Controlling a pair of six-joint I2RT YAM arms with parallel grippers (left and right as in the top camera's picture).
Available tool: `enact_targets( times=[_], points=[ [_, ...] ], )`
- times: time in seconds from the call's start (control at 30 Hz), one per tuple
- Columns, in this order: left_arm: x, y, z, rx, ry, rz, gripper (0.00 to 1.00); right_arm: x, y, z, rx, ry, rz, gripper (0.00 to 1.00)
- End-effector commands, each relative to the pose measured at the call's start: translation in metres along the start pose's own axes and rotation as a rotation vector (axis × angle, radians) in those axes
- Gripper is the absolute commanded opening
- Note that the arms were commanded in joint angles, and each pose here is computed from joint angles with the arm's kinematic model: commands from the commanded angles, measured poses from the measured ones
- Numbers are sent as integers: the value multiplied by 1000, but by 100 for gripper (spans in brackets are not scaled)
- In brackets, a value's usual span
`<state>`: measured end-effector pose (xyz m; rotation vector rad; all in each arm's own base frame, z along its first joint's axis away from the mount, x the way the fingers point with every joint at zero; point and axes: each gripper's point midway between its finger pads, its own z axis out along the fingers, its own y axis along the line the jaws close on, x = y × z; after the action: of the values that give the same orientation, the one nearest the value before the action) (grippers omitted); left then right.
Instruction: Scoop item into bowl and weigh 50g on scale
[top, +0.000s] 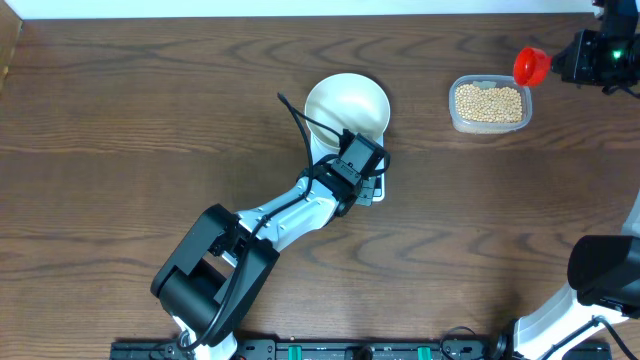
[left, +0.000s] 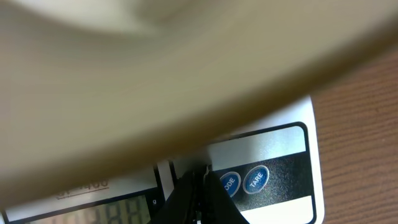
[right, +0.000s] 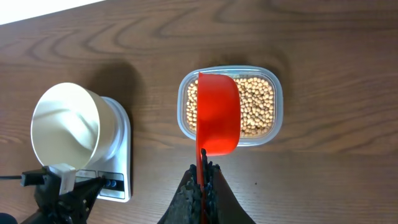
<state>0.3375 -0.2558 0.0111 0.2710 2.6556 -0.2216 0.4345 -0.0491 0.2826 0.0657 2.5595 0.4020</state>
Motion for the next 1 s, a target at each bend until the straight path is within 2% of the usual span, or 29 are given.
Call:
enact_targets(
  times=[0.0, 0.17, 0.43, 0.97],
  points=[
    [70, 33, 34, -100, 201, -25, 7, 0, 3, 3, -19, 5, -15, 1],
    [71, 51, 32, -207, 182, -121, 7, 0, 4, 3, -19, 7, -15, 1],
    [80, 56, 29, -240, 205, -215, 7, 0, 4, 3, -19, 7, -15, 1],
    [68, 49, 33, -201, 162, -193, 7, 0, 4, 3, -19, 7, -15, 1]
  ],
)
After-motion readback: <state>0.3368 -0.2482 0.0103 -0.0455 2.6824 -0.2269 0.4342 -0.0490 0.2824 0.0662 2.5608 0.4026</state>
